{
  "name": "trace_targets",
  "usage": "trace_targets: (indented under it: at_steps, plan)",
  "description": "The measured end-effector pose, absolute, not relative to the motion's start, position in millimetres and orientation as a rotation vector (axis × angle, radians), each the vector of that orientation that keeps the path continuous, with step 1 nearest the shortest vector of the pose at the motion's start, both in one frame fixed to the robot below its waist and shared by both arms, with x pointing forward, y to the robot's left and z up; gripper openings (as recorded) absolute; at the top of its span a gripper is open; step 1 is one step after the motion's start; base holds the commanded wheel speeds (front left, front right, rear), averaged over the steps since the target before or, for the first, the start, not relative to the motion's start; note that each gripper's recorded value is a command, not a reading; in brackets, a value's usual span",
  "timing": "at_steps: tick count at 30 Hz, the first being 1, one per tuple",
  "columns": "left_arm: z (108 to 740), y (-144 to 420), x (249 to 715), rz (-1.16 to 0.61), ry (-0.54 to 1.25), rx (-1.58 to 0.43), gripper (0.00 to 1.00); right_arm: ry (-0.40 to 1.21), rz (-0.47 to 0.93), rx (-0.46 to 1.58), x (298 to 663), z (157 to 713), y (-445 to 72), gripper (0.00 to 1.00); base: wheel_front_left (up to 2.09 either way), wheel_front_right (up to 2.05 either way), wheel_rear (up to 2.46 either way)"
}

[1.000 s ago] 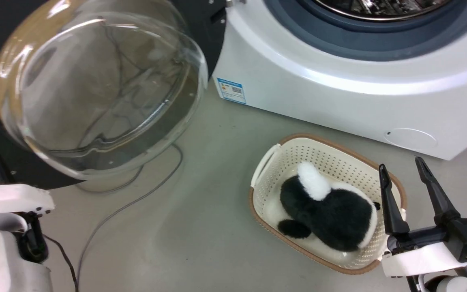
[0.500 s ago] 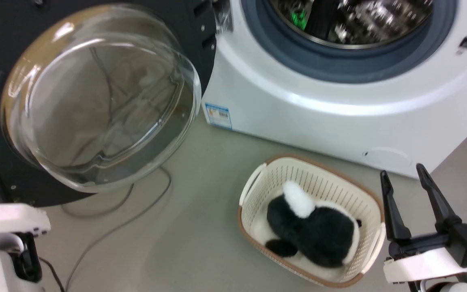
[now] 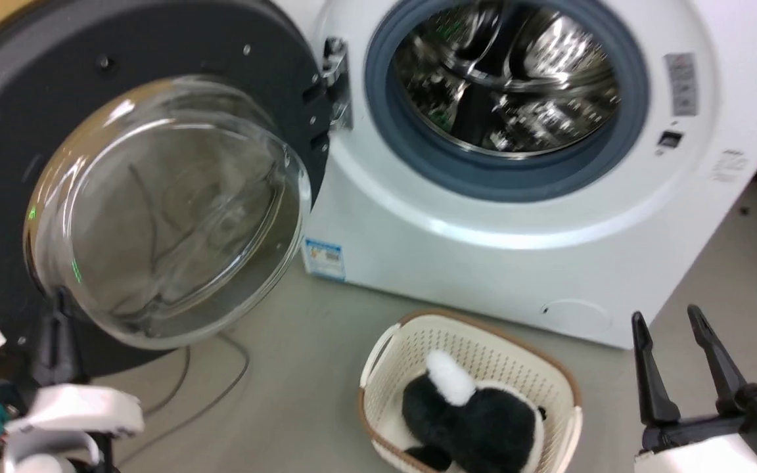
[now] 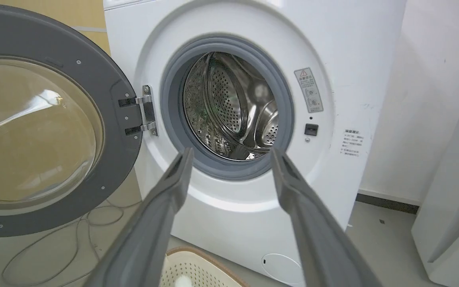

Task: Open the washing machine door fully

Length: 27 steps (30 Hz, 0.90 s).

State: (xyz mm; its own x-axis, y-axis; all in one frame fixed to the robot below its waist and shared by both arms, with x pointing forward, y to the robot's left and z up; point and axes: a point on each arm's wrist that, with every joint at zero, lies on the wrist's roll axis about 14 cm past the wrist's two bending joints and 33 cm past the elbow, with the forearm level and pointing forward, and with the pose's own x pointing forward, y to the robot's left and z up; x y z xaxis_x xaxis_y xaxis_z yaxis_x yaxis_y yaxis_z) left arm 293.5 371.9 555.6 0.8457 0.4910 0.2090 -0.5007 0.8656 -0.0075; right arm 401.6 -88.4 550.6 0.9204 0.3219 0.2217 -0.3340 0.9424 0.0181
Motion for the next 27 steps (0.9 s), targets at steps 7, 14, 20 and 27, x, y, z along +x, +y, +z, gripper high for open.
trace_targets:
  at_steps: [7, 14, 20, 27]
  plan:
    - [560, 326, 301, 0.383, -0.249, 0.001, 1.0, -0.244, 0.259, 0.052, 384, 560, -118, 1.0, 0.0, 0.0, 0.0]
    - [557, 287, 312, 0.256, -0.248, -0.022, 1.0, -0.258, 0.202, 0.043, 370, 565, -138, 1.0, 0.0, 0.0, 0.0]
    - [549, 250, 322, 0.142, -0.224, -0.041, 1.0, -0.26, 0.15, 0.041, 359, 564, -156, 1.0, 0.0, 0.0, 0.0]
    - [539, 213, 332, 0.029, -0.19, -0.053, 1.0, -0.247, 0.097, 0.044, 347, 559, -173, 1.0, 0.0, 0.0, 0.0]
